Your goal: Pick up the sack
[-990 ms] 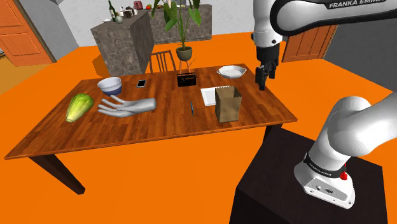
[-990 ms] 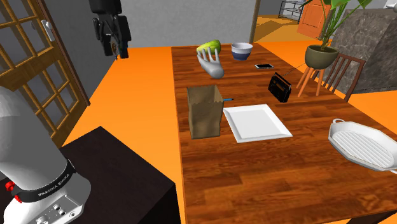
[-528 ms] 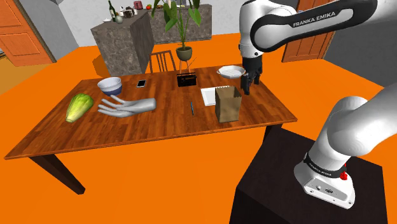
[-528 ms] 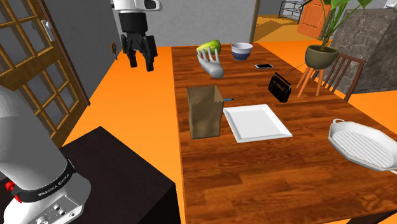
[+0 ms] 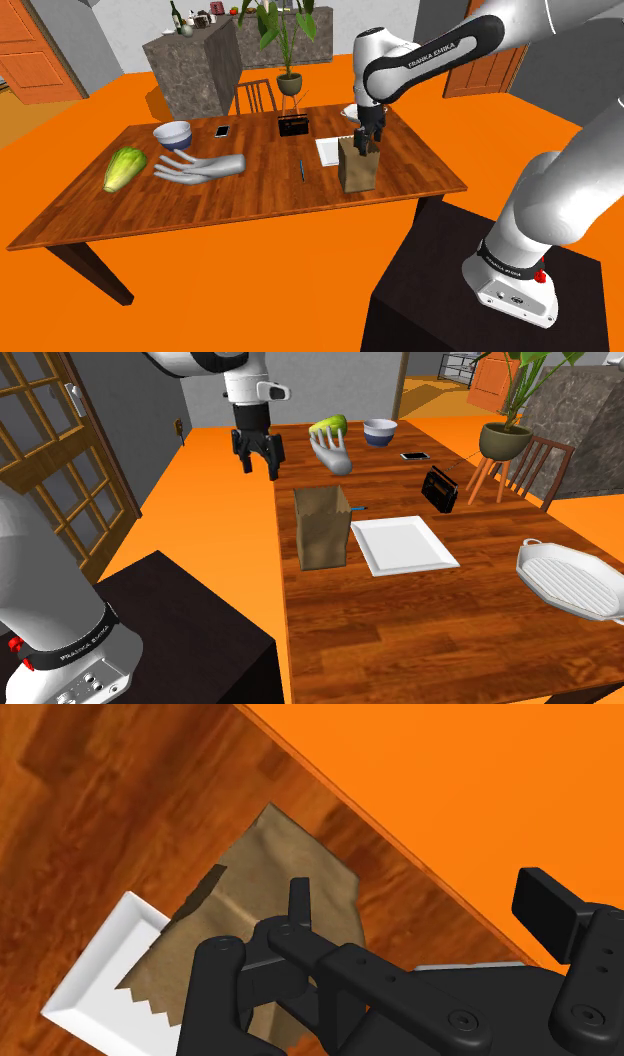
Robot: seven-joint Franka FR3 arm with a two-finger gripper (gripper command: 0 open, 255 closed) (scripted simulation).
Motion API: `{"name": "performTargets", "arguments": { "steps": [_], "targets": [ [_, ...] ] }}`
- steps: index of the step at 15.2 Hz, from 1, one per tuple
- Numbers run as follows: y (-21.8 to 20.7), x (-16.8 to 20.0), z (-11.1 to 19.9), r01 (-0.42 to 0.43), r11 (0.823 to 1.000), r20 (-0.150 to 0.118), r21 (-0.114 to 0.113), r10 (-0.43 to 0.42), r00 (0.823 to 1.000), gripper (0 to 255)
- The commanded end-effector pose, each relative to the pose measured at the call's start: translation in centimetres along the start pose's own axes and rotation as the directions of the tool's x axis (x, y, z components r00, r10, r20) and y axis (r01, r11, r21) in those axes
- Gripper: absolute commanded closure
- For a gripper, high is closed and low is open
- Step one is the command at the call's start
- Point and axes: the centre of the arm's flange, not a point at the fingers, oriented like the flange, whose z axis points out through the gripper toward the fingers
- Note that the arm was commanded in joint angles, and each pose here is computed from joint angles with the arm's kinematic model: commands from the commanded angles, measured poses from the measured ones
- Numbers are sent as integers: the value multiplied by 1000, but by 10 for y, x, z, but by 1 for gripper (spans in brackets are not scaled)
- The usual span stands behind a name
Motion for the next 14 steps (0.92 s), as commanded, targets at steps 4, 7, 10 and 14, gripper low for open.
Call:
{"name": "performTargets", "arguments": {
  "steps": [4, 7, 10, 14],
  "targets": [
    [11, 51, 34, 4, 1000, -34, 13, -4, 999, 0],
    [16, 82, 53, 7, 1000, -54, 22, -6, 999, 0],
    [17, 97, 68, 9, 1000, -63, 26, -7, 998, 0],
    [15, 98, 89, 9, 1000, -63, 26, -7, 998, 0]
  ]
}}
